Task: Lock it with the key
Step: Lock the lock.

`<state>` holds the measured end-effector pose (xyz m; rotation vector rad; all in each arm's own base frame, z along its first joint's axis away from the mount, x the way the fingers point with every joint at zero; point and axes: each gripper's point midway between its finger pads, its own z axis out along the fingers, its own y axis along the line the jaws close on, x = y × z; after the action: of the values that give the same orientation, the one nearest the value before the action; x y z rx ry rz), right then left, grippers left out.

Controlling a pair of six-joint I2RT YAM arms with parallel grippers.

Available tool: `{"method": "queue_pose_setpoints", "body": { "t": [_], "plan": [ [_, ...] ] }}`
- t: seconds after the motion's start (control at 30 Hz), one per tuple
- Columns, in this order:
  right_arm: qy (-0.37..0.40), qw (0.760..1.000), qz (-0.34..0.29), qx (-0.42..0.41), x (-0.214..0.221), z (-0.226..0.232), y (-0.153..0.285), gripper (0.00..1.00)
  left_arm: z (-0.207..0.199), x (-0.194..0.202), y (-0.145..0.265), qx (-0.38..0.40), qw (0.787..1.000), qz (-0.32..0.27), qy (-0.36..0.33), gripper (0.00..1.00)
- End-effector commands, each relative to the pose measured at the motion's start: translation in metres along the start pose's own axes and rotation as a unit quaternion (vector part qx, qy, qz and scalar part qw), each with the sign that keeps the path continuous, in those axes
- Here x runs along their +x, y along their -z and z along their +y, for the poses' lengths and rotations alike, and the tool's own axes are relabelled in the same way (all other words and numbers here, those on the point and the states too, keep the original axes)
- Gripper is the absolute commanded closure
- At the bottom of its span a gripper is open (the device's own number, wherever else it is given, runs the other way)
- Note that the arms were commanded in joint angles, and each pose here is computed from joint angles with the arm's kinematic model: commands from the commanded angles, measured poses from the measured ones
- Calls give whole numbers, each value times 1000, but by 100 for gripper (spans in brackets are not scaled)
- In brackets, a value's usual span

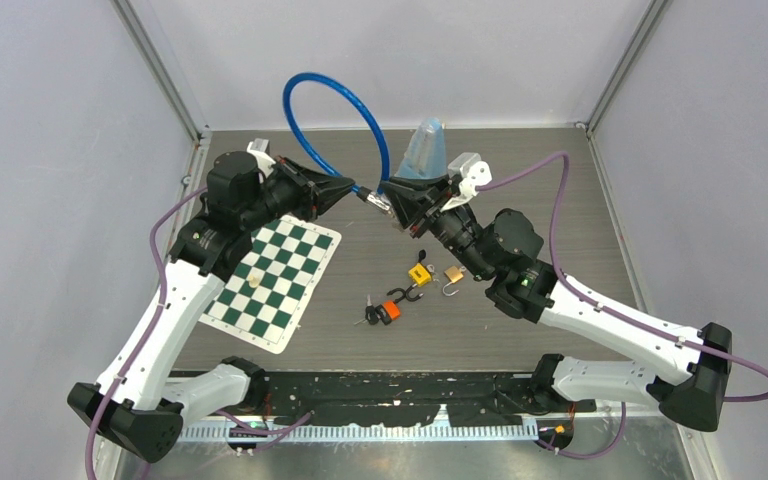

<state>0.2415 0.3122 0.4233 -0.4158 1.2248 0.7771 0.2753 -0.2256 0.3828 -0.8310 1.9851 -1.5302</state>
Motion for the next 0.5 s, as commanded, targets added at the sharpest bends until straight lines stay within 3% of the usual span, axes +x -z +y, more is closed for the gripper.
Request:
{"method": "queue_pose_setpoints", "body": {
  "t": [0.0, 0.47],
  "plan": [
    [-14, 1000, -6, -4, -23, 5, -1, 66, -40, -2, 15, 76, 996, -15, -38, 100],
    [-40, 999, 3, -1, -41, 8, -2, 31, -34, -9, 17, 69, 995, -34, -60, 100]
  ]
}}
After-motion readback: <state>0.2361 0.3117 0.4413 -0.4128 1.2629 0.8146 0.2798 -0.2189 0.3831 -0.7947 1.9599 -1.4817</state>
